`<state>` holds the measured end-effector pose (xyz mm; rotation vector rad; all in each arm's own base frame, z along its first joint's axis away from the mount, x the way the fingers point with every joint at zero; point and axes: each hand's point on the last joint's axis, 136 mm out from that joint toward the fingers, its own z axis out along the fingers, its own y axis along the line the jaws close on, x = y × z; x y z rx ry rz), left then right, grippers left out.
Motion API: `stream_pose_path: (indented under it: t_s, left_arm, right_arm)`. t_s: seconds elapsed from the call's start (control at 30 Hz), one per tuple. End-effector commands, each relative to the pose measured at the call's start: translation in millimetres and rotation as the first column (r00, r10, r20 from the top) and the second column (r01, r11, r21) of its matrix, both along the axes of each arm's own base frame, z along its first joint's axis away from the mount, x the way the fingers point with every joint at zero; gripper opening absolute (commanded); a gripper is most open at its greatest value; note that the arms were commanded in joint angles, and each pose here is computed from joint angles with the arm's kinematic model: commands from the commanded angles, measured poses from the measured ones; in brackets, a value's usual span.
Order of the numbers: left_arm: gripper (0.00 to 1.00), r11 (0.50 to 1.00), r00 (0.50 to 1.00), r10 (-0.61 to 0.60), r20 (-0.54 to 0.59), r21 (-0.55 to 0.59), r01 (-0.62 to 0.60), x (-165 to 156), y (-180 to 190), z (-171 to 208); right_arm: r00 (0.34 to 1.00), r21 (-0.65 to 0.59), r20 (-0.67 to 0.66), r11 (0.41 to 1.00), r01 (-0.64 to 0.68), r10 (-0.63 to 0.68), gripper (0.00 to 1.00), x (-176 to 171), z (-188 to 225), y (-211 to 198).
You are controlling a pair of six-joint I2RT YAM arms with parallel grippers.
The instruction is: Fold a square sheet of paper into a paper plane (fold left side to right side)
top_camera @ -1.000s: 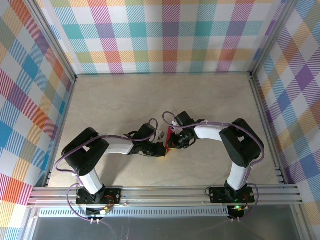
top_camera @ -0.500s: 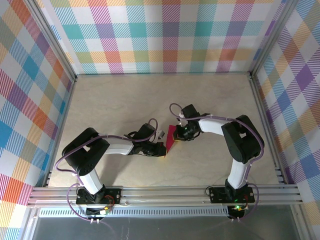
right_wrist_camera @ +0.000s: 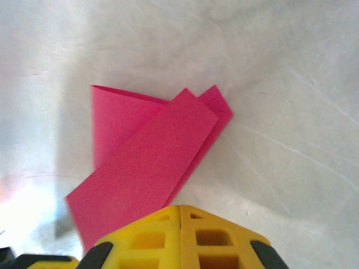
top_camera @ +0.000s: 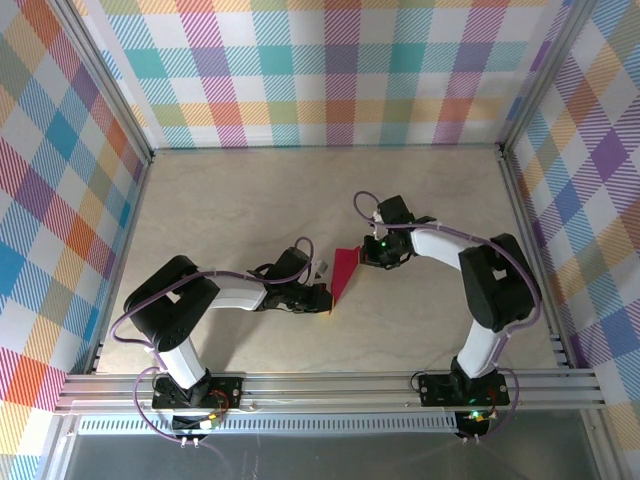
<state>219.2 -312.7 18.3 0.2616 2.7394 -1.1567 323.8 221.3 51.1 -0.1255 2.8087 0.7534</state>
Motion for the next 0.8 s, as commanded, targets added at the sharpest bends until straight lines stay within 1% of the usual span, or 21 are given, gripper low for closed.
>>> stream_pose_path:
  t_s: [0.0, 0.1, 0.13, 0.23, 0.37, 0.4, 0.47, 0.57, 0.63, 0.77]
  left_arm:
    - [0.00, 0.986, 0.992, 0.101, -0.079, 0.139, -0.090, -12.3, 20.0, -37.5]
    - [0.00, 0.984, 0.988, 0.143, -0.057, 0.116, -0.135, -6.6, 9.1, -32.1]
    - [0.00, 0.983, 0.987, 0.153, -0.046, 0.111, -0.147, -4.4, 5.2, -29.7]
    - [0.00, 0.982, 0.984, 0.180, -0.010, 0.057, -0.180, 5.8, -8.9, -15.2]
    - [0.00, 0.981, 0.979, 0.189, 0.074, -0.056, -0.185, 22.8, -26.2, 20.7]
    - [0.02, 0.982, 0.978, 0.180, 0.101, -0.071, -0.174, 24.7, -28.5, 28.8]
    - [0.10, 0.982, 0.969, 0.175, 0.174, -0.096, -0.160, 30.7, -28.8, 50.0]
    - [0.22, 0.984, 0.946, 0.174, 0.275, -0.088, -0.155, 35.3, -18.7, 70.3]
    - [0.30, 0.983, 0.925, 0.182, 0.332, -0.075, -0.167, 36.2, -7.8, 79.4]
    - [0.37, 0.972, 0.872, 0.231, 0.431, -0.060, -0.228, 36.9, 24.1, 93.9]
  right_arm:
    - [0.999, -0.010, 0.027, 1.000, 0.024, -0.024, 0.01, -11.8, 15.4, -15.5]
    - [0.997, -0.017, 0.037, 0.998, 0.063, -0.063, 0.04, -23.8, 19.6, -30.3]
    - [0.996, -0.016, 0.043, 0.997, 0.075, -0.074, 0.07, -27.5, 21.2, -34.6]
    - [0.993, -0.014, 0.057, 0.994, 0.106, -0.105, 0.19, -37.8, 25.7, -45.7]
    - [0.990, -0.014, 0.063, 0.992, 0.127, -0.126, 0.38, -49.1, 29.4, -55.3]
    - [0.990, -0.016, 0.060, 0.991, 0.130, -0.128, 0.42, -51.9, 29.8, -56.8]
    - [0.990, -0.017, 0.061, 0.991, 0.132, -0.131, 0.50, -55.5, 32.7, -59.0]
    - [0.989, -0.013, 0.055, 0.990, 0.138, -0.137, 0.59, -59.3, 37.3, -60.0]
    - [0.989, -0.011, 0.051, 0.990, 0.141, -0.140, 0.63, -60.1, 40.8, -59.7]
    - [0.991, -0.013, 0.043, 0.991, 0.131, -0.130, 0.71, -60.8, 45.3, -51.2]
